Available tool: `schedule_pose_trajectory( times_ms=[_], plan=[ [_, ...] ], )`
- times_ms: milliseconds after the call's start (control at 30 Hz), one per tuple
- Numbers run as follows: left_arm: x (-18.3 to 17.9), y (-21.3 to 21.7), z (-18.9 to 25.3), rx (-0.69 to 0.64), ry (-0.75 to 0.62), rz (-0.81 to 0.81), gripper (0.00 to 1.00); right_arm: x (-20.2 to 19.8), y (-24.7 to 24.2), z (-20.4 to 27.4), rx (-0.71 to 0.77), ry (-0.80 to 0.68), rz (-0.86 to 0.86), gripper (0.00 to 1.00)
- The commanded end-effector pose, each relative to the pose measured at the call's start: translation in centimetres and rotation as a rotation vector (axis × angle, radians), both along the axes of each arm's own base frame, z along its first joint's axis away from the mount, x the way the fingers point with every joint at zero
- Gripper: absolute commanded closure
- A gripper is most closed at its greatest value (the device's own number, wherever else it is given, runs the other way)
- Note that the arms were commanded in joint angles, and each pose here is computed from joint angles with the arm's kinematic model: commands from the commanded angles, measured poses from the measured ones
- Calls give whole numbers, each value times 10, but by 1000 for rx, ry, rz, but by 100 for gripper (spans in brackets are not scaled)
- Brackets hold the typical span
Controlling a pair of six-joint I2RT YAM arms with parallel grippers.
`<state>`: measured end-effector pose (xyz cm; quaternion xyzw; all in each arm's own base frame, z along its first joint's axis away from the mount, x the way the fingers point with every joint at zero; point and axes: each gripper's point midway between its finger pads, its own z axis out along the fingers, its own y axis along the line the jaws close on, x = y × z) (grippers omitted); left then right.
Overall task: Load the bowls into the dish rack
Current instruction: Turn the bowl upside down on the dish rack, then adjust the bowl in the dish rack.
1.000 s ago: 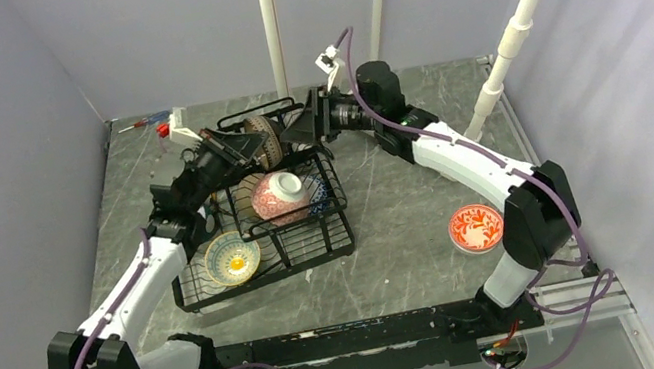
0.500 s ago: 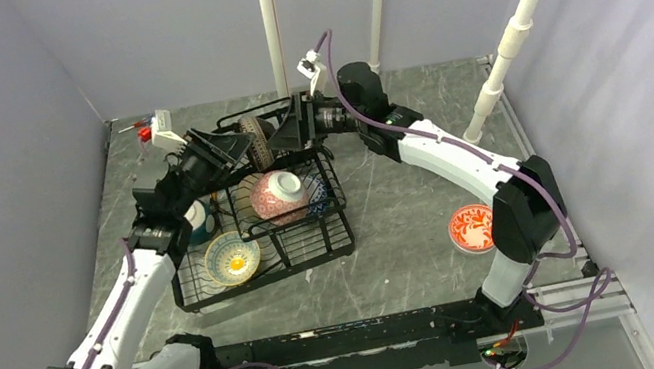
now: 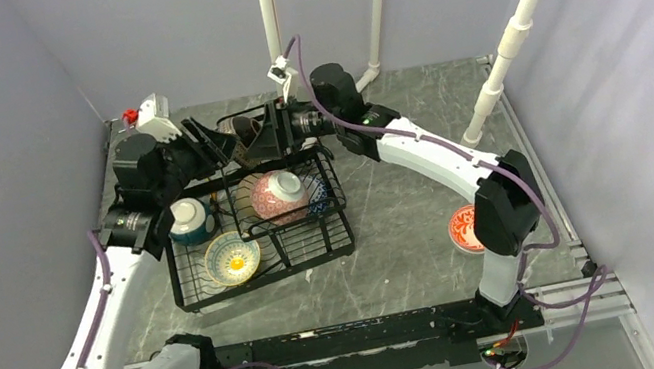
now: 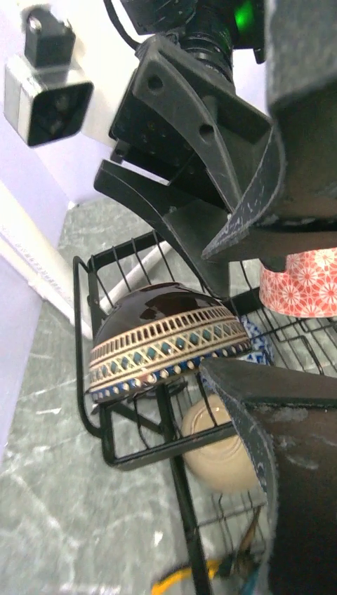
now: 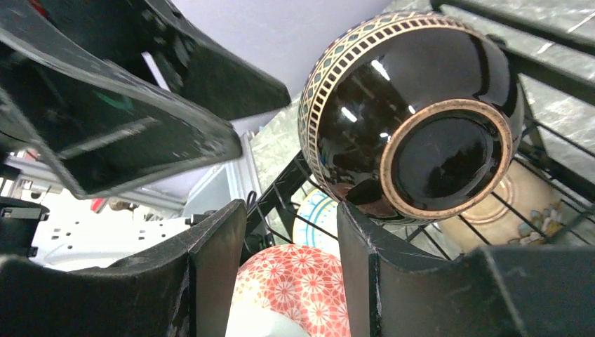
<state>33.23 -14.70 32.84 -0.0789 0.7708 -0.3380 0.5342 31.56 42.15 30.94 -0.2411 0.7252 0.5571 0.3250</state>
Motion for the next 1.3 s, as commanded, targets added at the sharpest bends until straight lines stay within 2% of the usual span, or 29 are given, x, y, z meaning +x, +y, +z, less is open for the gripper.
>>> schedule_pose_trajectory(
  times_ms=[0,200,433,600,767,867,1100,1267],
  plan=[
    [-11,18,23,154,-62,27,40,-8,11,17,39,-75,58,45],
    [-11,31,19,245,-51,62,27,-12,7,40,82,-179,63,39],
    [-21,13,27,278,-162,-87,23,-12,-10,49,47,-246,0,34],
    [-33,-1,32,277,-220,-188,18,-12,-36,32,-55,-207,-62,32],
    [-48,-21,40,255,-260,-338,21,-28,-64,10,-160,-169,-87,30],
    [-56,-33,38,252,-237,-411,23,-43,-76,3,-191,-128,-69,30],
    [-52,-19,15,345,-153,-334,22,-79,-88,-4,-236,-23,39,33],
    [-53,-14,11,359,-153,-312,22,-90,-85,-15,-260,27,77,34]
  ],
)
